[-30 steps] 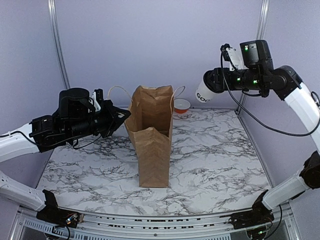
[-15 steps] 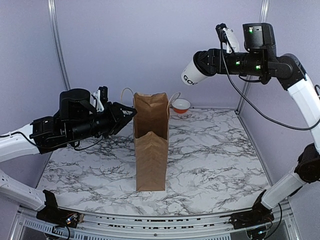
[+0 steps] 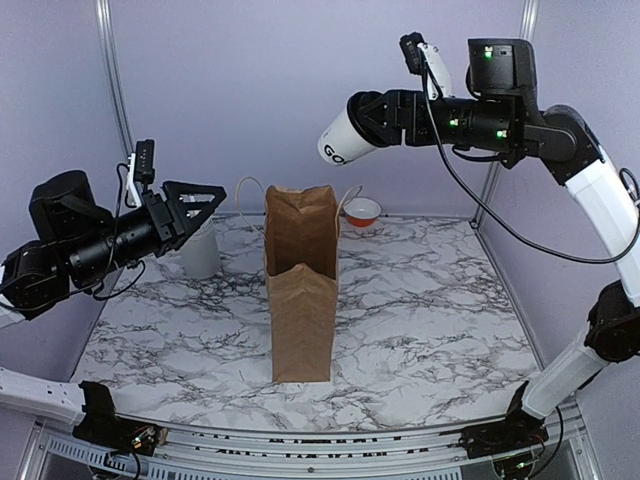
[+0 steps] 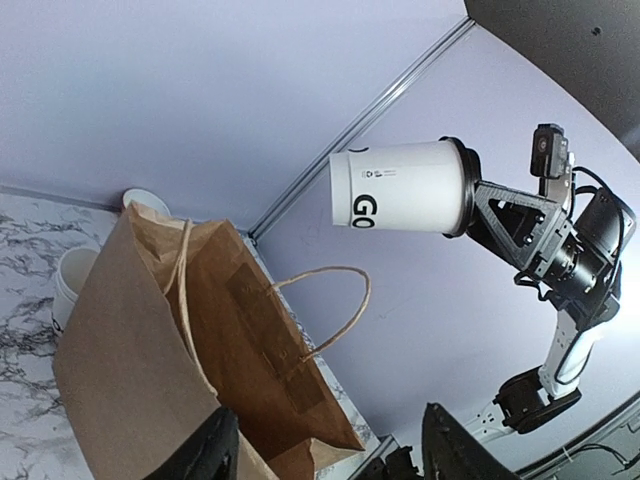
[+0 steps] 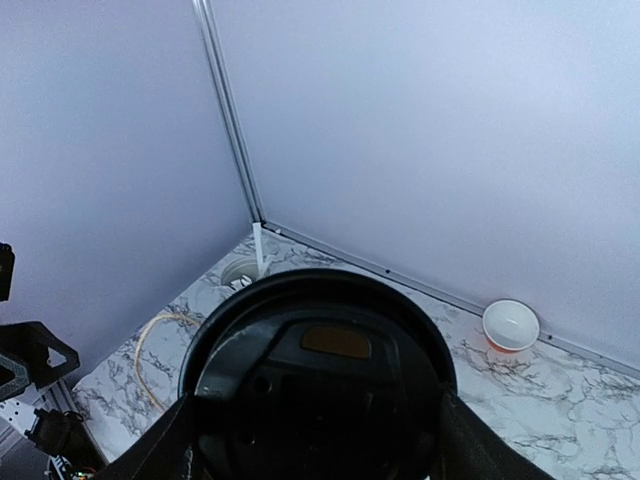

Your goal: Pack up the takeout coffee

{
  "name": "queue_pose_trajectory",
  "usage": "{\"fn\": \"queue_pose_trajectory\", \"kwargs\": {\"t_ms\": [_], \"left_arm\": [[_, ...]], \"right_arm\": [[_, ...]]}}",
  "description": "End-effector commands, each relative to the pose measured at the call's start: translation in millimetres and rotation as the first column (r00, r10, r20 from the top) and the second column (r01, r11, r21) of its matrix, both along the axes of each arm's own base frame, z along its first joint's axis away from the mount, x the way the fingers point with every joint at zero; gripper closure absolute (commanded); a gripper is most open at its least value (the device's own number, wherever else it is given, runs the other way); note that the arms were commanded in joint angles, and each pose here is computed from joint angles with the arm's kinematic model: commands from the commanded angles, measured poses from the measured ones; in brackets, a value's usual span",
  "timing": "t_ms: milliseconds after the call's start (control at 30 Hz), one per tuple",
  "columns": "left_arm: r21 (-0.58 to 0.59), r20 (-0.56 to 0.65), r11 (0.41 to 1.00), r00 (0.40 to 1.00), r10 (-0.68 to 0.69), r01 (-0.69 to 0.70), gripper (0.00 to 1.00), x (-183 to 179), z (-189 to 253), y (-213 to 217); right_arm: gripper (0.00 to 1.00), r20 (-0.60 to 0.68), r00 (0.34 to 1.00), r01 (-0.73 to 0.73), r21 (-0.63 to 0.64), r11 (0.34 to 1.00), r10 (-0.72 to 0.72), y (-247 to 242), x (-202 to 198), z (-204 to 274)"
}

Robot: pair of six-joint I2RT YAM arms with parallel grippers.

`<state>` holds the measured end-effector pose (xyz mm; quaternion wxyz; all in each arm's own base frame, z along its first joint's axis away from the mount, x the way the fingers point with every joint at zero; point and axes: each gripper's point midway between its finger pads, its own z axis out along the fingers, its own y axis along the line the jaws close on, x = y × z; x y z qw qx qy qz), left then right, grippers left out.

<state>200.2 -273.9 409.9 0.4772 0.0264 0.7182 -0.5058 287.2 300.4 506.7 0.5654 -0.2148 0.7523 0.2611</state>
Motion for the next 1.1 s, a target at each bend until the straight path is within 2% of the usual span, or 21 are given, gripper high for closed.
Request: {"fn": "queue_pose_trajectory", "kwargs": {"t_ms": [0,200,333,500,600,733,900,1067], "left_arm": [[0.094,0.068,0.992,0.994,0.081,-0.087,0.37,-3,-12,32],[0.189,-0.010,0.945,0.962,0.274,-0.267,0.40,3,-65,83],[0.285,-0.090,0.922,0.950,0.298,-0.262,0.41,1,-116,87],[0.387,-0.177,0.905,0.949,0.263,-0.178,0.41,0,-170,69],[0.474,-0.223,0.875,0.948,0.228,-0.099,0.42,-2,-212,54],[0.522,-0.277,0.853,0.950,0.145,0.022,0.46,-6,-248,31],[0.524,-0.364,0.833,0.931,0.031,0.178,0.51,-18,-284,0],[0.514,-0.405,0.811,0.912,-0.058,0.280,0.52,-31,-306,-25]], "right_arm": [[0.33,0.081,0.993,-0.087,0.071,0.994,0.081,25,-19,31],[0.33,0.066,0.987,-0.148,0.042,0.988,0.145,63,-34,18],[0.33,0.014,0.993,-0.114,-0.012,0.993,0.115,77,-35,-7],[0.33,-0.090,0.992,-0.091,-0.075,0.993,0.084,89,-33,-47],[0.33,-0.145,0.988,-0.075,-0.117,0.990,0.058,93,-29,-71],[0.33,-0.185,0.983,-0.050,-0.169,0.984,0.018,93,-25,-91],[0.33,-0.202,0.979,-0.057,-0.230,0.972,0.010,89,-25,-106],[0.32,-0.215,0.977,-0.060,-0.283,0.957,-0.003,83,-26,-112]]}}
